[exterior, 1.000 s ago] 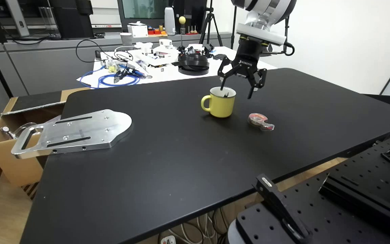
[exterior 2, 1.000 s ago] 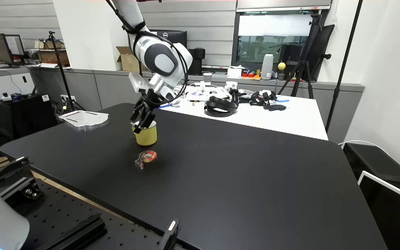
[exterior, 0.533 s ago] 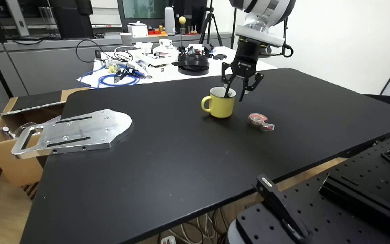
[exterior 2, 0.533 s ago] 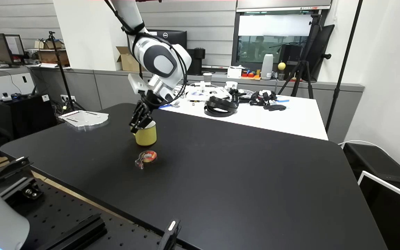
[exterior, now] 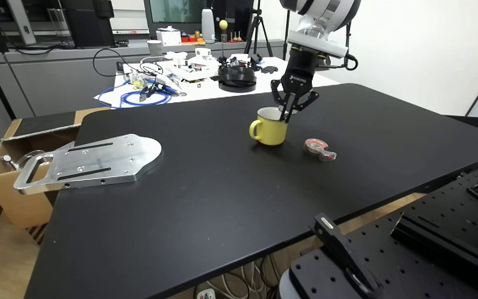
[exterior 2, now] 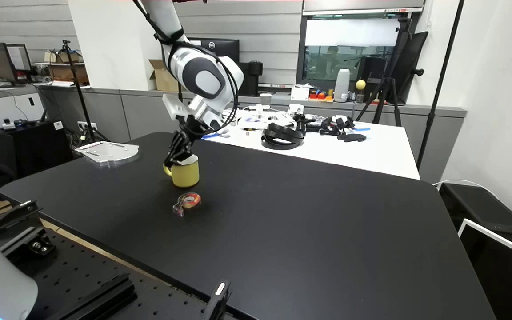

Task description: Remove the pen from the mug.

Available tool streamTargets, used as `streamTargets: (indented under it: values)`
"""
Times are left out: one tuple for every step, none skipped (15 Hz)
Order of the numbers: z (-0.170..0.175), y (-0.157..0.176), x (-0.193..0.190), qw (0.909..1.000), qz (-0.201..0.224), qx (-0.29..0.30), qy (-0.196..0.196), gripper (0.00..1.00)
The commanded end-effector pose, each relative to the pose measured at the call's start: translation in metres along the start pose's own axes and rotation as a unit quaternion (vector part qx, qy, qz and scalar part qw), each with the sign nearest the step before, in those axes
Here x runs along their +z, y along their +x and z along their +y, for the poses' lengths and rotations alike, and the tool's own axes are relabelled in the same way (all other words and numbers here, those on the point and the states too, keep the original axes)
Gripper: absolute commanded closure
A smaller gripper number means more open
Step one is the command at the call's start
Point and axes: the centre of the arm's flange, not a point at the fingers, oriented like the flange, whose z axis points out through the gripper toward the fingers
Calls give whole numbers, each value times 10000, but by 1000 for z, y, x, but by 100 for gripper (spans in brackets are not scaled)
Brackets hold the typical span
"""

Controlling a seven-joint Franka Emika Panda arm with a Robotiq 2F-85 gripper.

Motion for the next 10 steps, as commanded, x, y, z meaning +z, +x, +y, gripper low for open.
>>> streamTargets:
  values:
    - [-3,-2,-3,10000,-8,26,85,97]
    - [-5,-3,-5,9999,-28,21,97,97]
    - [-8,-4,-7,9999,-28,18,106,97]
    - [-11,-6,-9,9999,-43,9,125,97]
    - [-14,-8,-13,9999,-56,3,152,97]
    - [-18,-10,-17,9998,-60,7,167,97]
    - [-23,-12,-23,9998,-66,-5,187,97]
    - [-27,-14,-28,9998,-59,-31,200,97]
    - [-32,-17,-34,9997,-75,-62,215,97]
    - [-36,-20,-39,9996,-80,-99,237,97]
